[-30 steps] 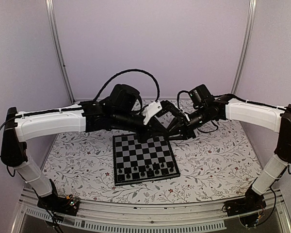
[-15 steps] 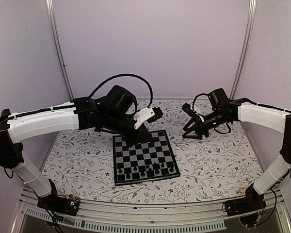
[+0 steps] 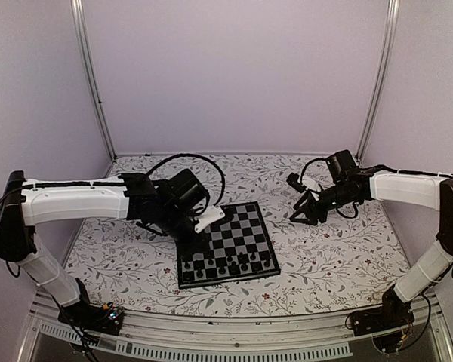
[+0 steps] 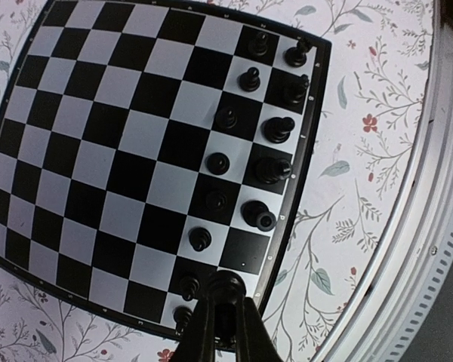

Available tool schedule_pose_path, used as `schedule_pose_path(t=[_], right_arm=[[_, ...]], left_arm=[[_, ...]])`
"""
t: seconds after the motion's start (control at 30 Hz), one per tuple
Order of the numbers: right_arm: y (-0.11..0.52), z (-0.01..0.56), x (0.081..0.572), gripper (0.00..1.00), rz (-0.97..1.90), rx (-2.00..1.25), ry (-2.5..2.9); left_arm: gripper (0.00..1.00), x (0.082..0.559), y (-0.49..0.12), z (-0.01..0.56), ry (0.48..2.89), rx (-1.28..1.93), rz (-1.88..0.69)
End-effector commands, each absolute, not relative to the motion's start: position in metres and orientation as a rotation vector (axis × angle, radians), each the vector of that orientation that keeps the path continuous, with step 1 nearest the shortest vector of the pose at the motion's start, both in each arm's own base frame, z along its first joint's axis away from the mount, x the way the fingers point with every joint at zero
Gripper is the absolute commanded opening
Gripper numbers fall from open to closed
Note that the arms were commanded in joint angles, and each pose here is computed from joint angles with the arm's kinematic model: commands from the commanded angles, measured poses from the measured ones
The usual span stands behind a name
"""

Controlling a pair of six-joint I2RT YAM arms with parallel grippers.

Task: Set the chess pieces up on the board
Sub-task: Place the chess piece on the chessboard.

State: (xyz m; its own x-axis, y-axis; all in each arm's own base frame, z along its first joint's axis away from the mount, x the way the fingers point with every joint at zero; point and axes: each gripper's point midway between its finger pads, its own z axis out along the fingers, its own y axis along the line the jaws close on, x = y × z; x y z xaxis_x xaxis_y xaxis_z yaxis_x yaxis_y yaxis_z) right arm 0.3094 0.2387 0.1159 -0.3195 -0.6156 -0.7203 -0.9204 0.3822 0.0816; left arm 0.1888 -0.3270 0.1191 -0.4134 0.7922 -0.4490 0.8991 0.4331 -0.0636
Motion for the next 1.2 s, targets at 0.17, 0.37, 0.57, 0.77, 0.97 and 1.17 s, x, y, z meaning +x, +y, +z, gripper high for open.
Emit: schedule_pose_path(t=[0.17, 0.37, 0.57, 0.77, 0.97, 1.17], right_arm=[[0.237, 0.114, 0.315, 0.55, 0.636, -1.301, 2.042], [0.237, 0.114, 0.314, 0.55, 0.637, -1.304, 2.042], [0.238, 0.113, 0.314, 0.55, 0.643, -1.306, 2.044], [0.238, 0.111, 0.313, 0.55, 0.648, -1.310, 2.048], [0.238, 0.111, 0.313, 0.56, 0.649, -1.311, 2.049], [0.238, 0.112, 0.313, 0.56, 0.646, -1.310, 2.047]], left_arm=[[0.03, 0.181, -0.334, 0.087, 2.403, 1.465, -0.410], [0.03, 0.177, -0.336, 0.072, 2.434, 1.495, -0.400], [0.03, 0.171, -0.337, 0.057, 2.459, 1.529, -0.386], [0.03, 0.167, -0.339, 0.052, 2.469, 1.547, -0.386], [0.04, 0.162, -0.335, 0.043, 2.491, 1.568, -0.381], [0.12, 0.161, -0.335, 0.039, 2.493, 1.574, -0.356]])
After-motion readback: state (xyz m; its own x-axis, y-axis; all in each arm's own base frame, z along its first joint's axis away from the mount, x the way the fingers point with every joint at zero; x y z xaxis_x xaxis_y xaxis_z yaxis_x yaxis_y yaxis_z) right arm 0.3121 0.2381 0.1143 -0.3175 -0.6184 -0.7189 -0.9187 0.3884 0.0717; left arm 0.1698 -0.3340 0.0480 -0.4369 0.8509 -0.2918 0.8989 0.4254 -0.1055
